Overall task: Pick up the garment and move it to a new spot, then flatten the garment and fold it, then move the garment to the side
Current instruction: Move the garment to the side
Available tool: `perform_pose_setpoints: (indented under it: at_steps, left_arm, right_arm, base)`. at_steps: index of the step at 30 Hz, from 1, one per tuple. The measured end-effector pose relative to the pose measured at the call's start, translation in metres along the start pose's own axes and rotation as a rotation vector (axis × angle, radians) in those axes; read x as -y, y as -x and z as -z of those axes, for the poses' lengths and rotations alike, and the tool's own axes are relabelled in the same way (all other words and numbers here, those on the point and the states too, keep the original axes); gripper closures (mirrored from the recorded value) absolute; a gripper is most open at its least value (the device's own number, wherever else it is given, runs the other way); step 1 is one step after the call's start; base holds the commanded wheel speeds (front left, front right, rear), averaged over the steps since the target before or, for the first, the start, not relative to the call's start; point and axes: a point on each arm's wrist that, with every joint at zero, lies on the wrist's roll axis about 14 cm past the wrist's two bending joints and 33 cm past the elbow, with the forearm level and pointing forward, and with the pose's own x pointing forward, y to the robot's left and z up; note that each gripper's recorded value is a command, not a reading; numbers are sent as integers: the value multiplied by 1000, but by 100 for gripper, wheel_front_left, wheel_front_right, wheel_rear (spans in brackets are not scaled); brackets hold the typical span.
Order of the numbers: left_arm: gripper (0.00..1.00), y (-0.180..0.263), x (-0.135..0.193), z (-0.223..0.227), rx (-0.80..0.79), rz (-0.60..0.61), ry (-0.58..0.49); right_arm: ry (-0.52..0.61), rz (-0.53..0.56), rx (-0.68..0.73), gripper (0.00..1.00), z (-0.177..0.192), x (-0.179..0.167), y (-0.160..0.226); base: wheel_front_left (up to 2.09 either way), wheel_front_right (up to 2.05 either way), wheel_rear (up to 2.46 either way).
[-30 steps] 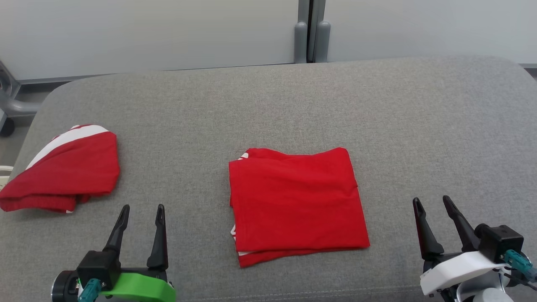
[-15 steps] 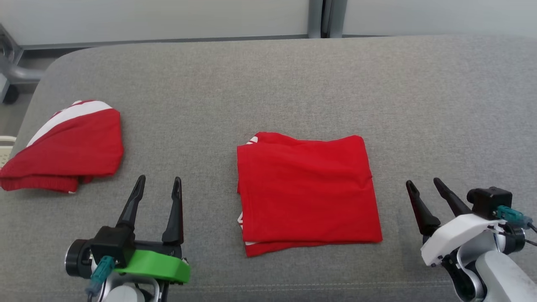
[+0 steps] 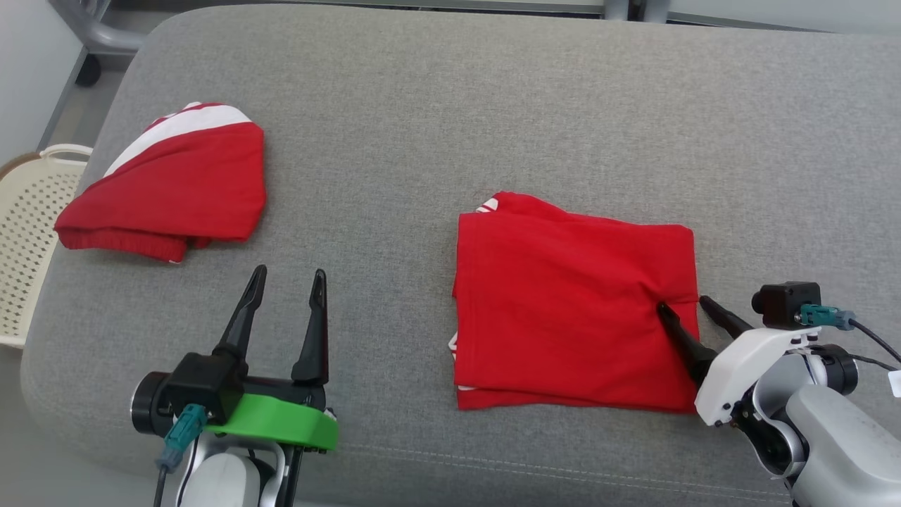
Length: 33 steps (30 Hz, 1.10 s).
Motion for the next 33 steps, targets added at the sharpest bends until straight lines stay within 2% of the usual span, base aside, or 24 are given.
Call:
perform_pose_setpoints:
  at_steps: [5,6,7,14,20,33]
  left_arm:
    - [0,4,-11,4,-15,-36,0]
    - [0,4,-12,5,-18,-41,1]
    - [0,4,-14,6,-20,-45,1]
    - [0,-2,-11,8,-24,-35,1]
    - [0,-13,2,10,-21,9,-7]
    - [0,-43,56,21,-29,206,-22]
  right_arm:
    - [-28,-49,-62,0,13,-12,-16]
    - [-32,-51,-69,61,14,-12,-18]
    - [-38,-54,-73,100,15,-12,-19]
    - [-56,-56,-55,100,15,-10,-17]
    - [-93,-15,-5,100,12,-1,-4]
    - [-175,187,109,100,15,48,59]
  base:
    - [0,0,0]
    - [0,0,0]
    - [0,0,0]
    - [0,0,0]
    - [0,0,0]
    - [0,0,0]
